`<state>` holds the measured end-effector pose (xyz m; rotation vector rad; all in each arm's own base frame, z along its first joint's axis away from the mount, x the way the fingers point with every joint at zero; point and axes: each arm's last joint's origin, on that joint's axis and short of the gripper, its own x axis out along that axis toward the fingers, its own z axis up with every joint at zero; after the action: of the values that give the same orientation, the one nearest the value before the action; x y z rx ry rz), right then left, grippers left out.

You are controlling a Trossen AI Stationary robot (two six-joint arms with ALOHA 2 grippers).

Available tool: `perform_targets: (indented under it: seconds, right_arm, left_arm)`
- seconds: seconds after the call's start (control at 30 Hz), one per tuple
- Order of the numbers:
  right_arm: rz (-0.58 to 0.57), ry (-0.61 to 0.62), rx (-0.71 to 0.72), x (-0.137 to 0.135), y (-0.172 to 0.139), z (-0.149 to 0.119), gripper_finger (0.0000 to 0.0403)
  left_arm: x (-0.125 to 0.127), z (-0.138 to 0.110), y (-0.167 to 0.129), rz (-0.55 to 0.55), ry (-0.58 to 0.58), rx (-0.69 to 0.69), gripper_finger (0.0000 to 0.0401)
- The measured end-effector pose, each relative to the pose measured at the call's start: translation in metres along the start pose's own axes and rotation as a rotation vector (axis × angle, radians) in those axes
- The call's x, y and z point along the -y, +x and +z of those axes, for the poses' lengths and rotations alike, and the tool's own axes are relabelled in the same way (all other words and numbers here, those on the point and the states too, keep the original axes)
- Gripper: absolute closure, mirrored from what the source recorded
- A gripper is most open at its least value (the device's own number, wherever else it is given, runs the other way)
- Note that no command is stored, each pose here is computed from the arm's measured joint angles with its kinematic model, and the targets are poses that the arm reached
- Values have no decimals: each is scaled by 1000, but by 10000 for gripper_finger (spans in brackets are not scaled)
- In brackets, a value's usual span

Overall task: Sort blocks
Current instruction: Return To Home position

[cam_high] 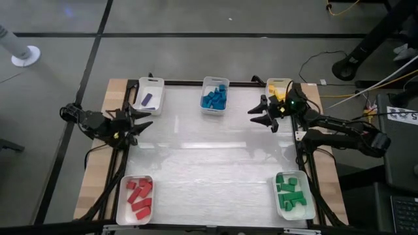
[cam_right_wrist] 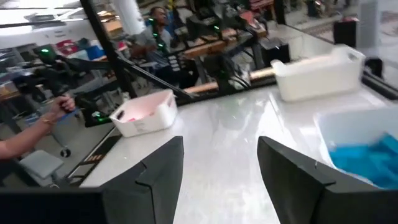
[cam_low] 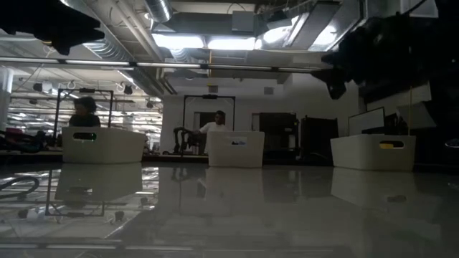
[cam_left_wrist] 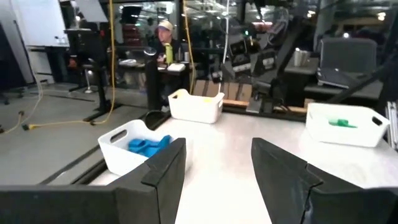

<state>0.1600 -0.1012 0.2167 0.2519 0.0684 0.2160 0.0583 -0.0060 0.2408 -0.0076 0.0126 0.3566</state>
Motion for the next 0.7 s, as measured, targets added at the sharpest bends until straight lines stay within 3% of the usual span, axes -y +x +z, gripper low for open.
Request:
perform_targets:
  seconds: [0.23,0.4,0.57,0.7]
  right_arm:
    - [-72,54,-20,4,-17,-27,198]
    - [-77,41,-8,-4,-25,-39,198]
    - [-53,-27,53,-16,-32,-37,198]
    - [37,-92,87,-27,-40,-27,198]
  left_arm:
    - [-1,-1,1,31,-35,2,229]
    - [3,-16,8,72,-33,-8,229]
    - [4,-27,12,104,-68,-29,229]
    - [4,-32,14,123,-110,-36,229]
